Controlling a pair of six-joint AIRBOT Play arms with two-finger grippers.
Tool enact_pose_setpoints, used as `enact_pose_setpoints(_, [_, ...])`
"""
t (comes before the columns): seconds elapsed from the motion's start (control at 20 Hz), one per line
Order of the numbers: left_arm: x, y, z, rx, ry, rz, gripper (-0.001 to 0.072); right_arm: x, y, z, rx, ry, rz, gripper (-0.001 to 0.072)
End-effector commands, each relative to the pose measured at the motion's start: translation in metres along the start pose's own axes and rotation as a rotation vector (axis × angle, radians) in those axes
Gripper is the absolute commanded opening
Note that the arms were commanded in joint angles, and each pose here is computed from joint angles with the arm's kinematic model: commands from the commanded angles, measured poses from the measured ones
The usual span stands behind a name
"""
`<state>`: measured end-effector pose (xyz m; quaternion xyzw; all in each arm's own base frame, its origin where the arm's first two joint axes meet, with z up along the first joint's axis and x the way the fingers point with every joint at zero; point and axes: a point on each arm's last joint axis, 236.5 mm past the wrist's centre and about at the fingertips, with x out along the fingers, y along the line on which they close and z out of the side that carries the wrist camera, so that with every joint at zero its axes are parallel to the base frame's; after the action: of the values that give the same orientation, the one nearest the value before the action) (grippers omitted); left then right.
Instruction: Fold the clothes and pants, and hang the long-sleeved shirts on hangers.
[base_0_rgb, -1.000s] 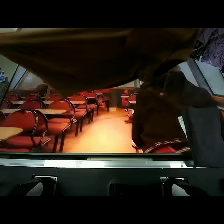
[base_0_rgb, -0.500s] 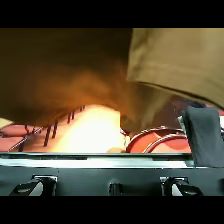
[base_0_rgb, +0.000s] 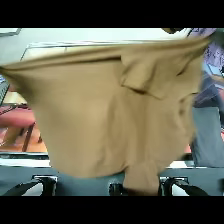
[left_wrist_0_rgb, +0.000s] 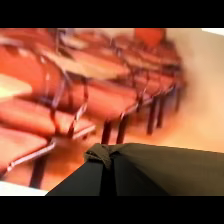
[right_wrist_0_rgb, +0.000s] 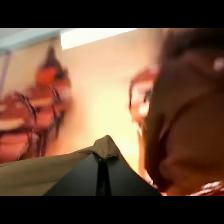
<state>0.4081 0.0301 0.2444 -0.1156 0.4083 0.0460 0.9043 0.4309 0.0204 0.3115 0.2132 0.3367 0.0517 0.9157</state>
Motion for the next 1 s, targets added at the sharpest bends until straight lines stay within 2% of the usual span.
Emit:
enact_pose_setpoints(0.0, [0.149, 0.002, -0.044, 0.041, 0.254, 0.008, 0.0016, 0.142, -0.043, -0.068, 0.073, 0.318, -0.054, 0.0024])
enact_pose_setpoints(0.2, [0.279, -0.011, -0.078, 0.056, 0.303, -0.002, 0.0016, 0.274, -0.066, -0.111, 0.085, 0.357, -0.079, 0.0023])
enact_pose_setpoints(0.35, [0.315, -0.011, -0.079, 0.014, 0.276, 0.002, 0.0016, 0.321, -0.078, -0.114, 0.116, 0.286, -0.083, 0.0023])
enact_pose_setpoints(0.55, [0.310, -0.006, -0.079, 0.011, 0.291, 0.008, 0.0017, 0.320, -0.085, -0.112, 0.090, 0.281, -0.111, 0.0023])
enact_pose_setpoints(0.95, [0.254, 0.006, -0.138, 0.011, 0.613, 0.011, 0.0017, 0.251, -0.125, -0.157, -0.020, 0.565, -0.337, 0.0024])
